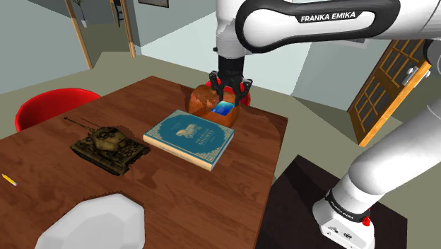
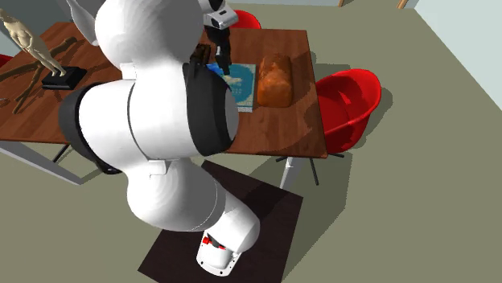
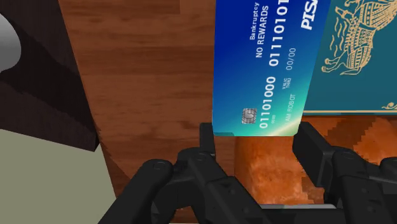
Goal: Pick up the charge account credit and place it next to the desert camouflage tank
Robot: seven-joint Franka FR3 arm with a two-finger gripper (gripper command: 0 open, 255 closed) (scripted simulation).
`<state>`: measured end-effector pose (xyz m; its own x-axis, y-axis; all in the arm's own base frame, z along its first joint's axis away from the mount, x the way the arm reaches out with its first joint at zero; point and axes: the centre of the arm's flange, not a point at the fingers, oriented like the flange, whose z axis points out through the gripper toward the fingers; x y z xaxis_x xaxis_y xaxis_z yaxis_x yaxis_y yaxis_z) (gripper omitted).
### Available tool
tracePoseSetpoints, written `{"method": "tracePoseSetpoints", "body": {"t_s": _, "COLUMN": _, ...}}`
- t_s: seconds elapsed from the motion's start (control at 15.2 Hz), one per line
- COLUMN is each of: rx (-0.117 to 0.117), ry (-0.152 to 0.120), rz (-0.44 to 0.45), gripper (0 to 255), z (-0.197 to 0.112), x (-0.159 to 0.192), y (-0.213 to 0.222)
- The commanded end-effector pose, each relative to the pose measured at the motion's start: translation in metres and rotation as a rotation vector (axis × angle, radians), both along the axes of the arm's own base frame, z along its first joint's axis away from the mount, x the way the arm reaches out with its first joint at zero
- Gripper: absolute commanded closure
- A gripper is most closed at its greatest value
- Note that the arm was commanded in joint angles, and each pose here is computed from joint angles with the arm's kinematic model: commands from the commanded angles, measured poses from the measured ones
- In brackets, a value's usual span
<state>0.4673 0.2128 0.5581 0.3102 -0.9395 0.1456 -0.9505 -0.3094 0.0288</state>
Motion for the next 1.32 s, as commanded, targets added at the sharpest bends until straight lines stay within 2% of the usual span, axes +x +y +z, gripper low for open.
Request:
{"method": "tracePoseSetpoints", "body": {"t_s": 0.0, "rx": 0.001, "ry": 0.000, "rz": -0.002, "gripper": 255, "z": -0.002, "x": 0.003, "y": 0.026}}
{"method": "tracePoseSetpoints", "body": {"t_s": 1.25, "rx": 0.001, "ry": 0.000, "rz": -0.002, "gripper": 255, "z": -0.001, "x": 0.027, "y": 0.276}}
